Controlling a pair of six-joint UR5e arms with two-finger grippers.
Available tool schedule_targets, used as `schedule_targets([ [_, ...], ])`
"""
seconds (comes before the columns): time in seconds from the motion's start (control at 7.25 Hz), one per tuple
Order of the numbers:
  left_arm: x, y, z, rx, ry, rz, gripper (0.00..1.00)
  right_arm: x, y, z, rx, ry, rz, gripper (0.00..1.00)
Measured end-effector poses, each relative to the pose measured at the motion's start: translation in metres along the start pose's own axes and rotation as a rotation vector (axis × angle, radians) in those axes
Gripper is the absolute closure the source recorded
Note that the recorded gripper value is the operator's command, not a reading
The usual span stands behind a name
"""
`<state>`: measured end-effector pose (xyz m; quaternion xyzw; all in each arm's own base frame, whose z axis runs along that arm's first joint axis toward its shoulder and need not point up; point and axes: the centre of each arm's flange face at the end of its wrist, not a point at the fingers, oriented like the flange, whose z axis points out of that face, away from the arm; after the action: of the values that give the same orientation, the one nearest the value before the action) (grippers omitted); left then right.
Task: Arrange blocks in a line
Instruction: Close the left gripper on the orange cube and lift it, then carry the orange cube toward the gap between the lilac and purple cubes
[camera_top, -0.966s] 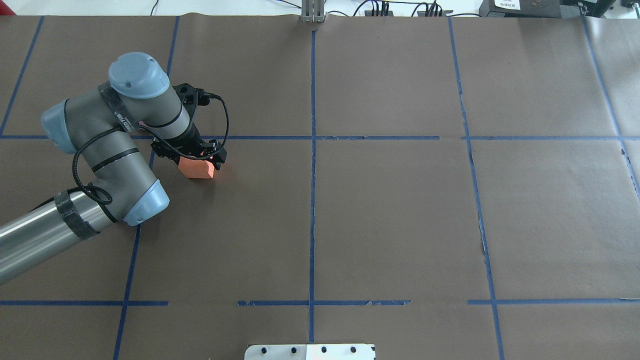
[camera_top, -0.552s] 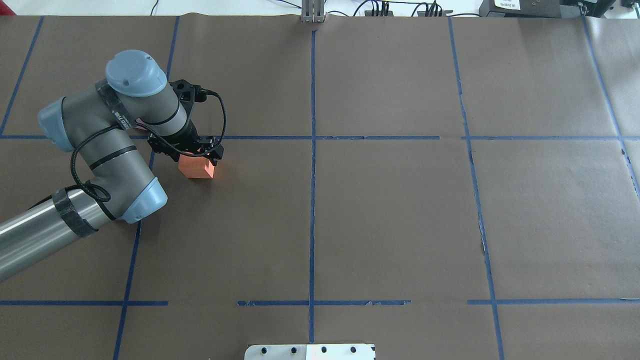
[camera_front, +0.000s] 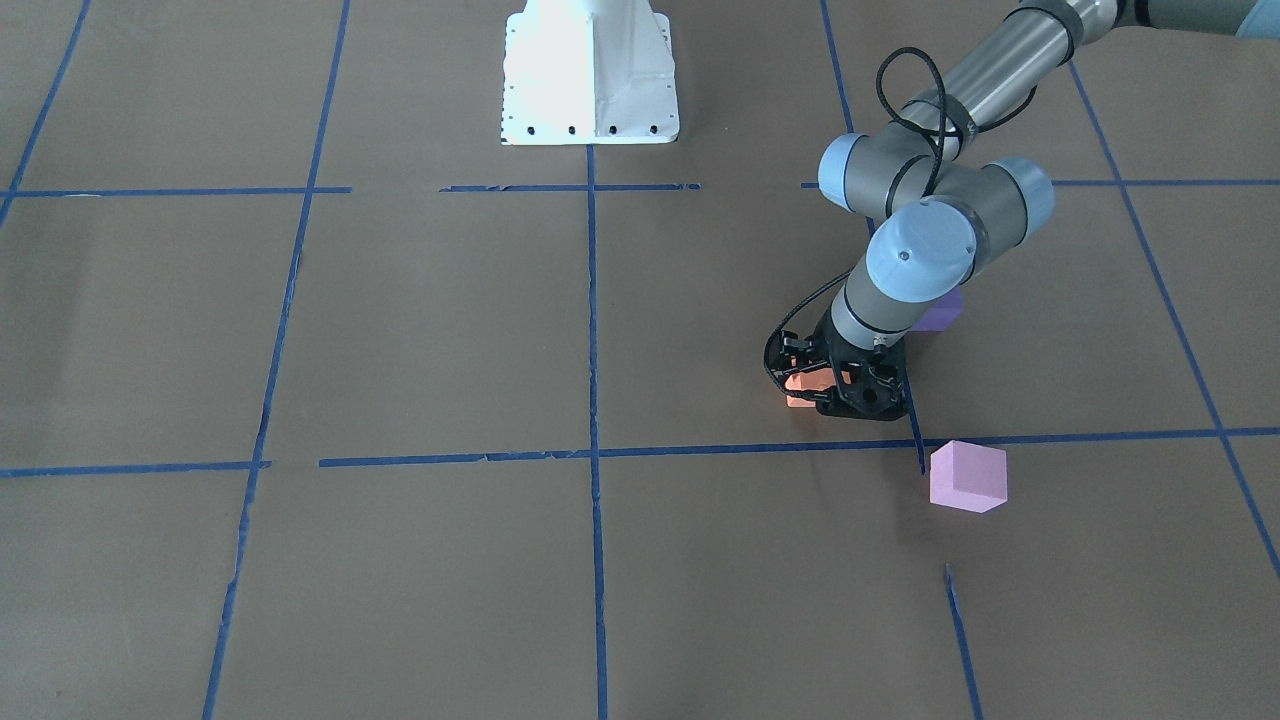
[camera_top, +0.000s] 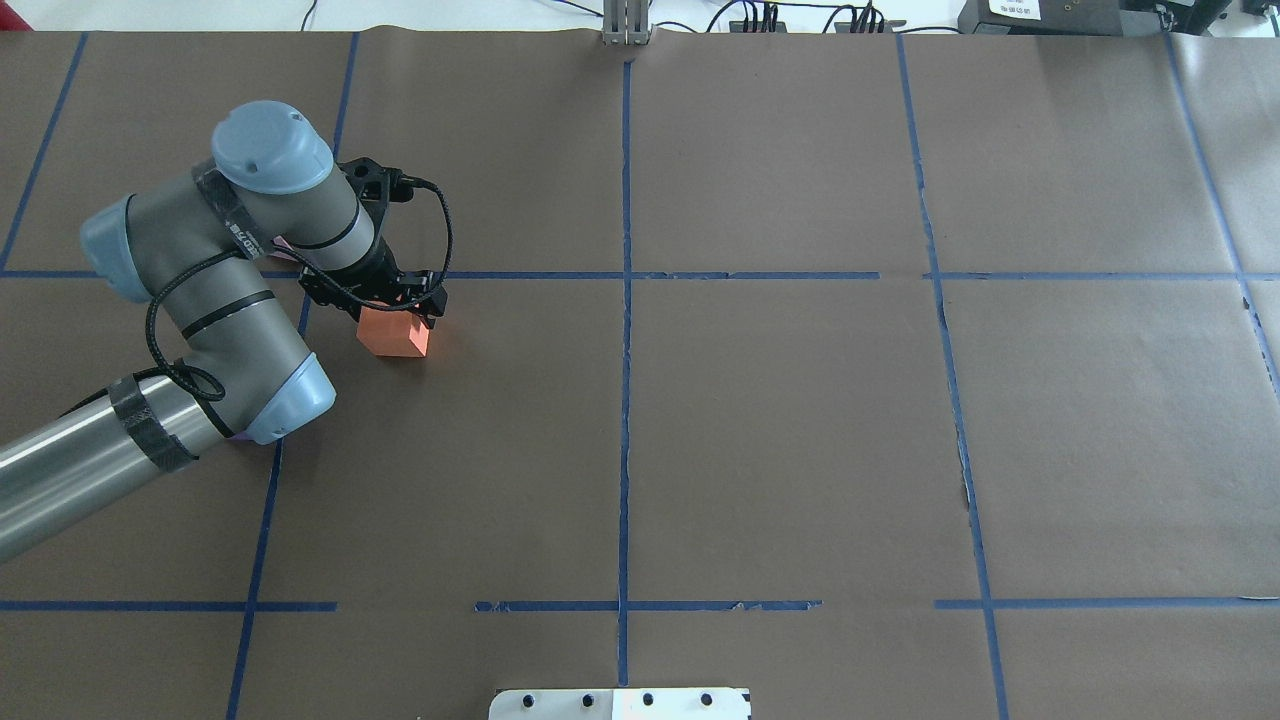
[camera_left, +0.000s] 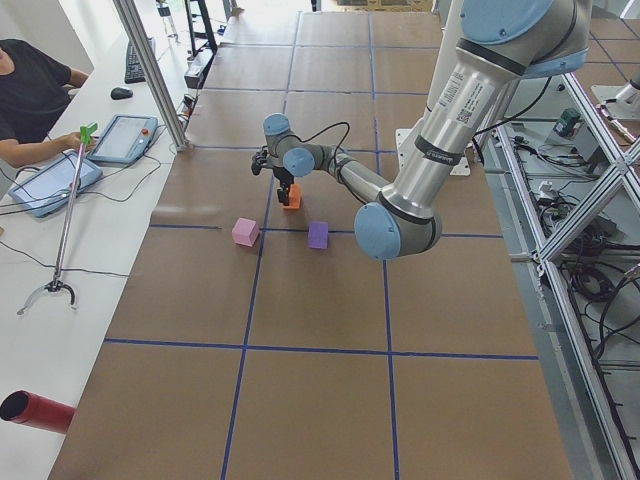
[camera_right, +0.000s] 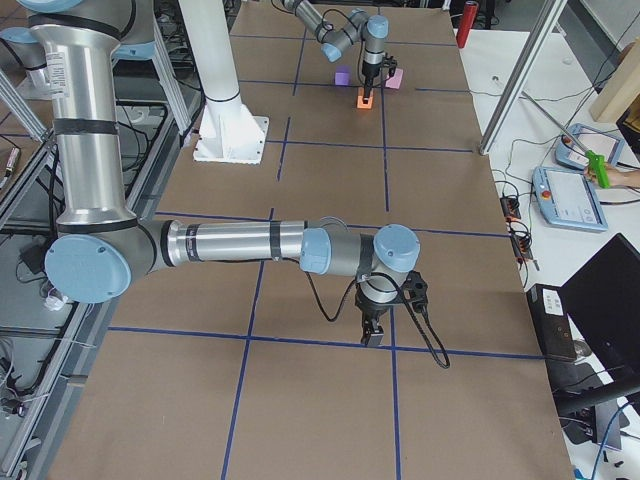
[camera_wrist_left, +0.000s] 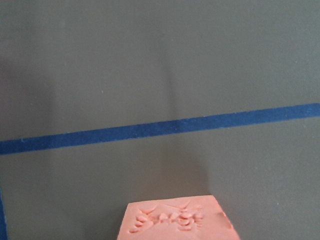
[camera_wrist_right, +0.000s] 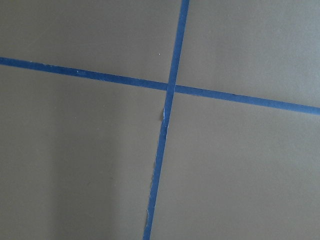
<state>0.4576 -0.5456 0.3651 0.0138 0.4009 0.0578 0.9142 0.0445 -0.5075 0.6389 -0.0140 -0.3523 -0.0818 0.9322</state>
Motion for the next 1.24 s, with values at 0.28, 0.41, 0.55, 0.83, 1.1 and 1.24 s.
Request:
schedule_targets([
  [0.28, -0.004, -0.003, -0.005, 0.005, -0.002, -0.007, 1.00, 0.000, 0.000, 0.000, 0.000, 0.000, 0.000, 0.00],
  [0.41, -0.012, -0.009, -0.022, 0.020, -0.006, -0.020, 1.00, 0.000, 0.000, 0.000, 0.000, 0.000, 0.000, 0.00],
  [0.55, -0.019, -0.013, -0.049, 0.031, -0.019, -0.029, 1.00, 0.000, 0.000, 0.000, 0.001, 0.000, -0.001, 0.00],
  [0.83, -0.029, -0.008, -0.124, 0.041, -0.059, -0.014, 1.00, 0.000, 0.000, 0.000, 0.000, 0.000, 0.000, 0.00],
  [1.1, -0.056, 0.002, -0.194, 0.050, -0.105, -0.004, 1.00, 0.000, 0.000, 0.000, 0.000, 0.000, -0.001, 0.00],
  [1.24, -0.078, 0.005, -0.205, 0.038, -0.123, 0.008, 1.00, 0.000, 0.000, 0.000, 0.001, 0.000, 0.000, 0.00],
])
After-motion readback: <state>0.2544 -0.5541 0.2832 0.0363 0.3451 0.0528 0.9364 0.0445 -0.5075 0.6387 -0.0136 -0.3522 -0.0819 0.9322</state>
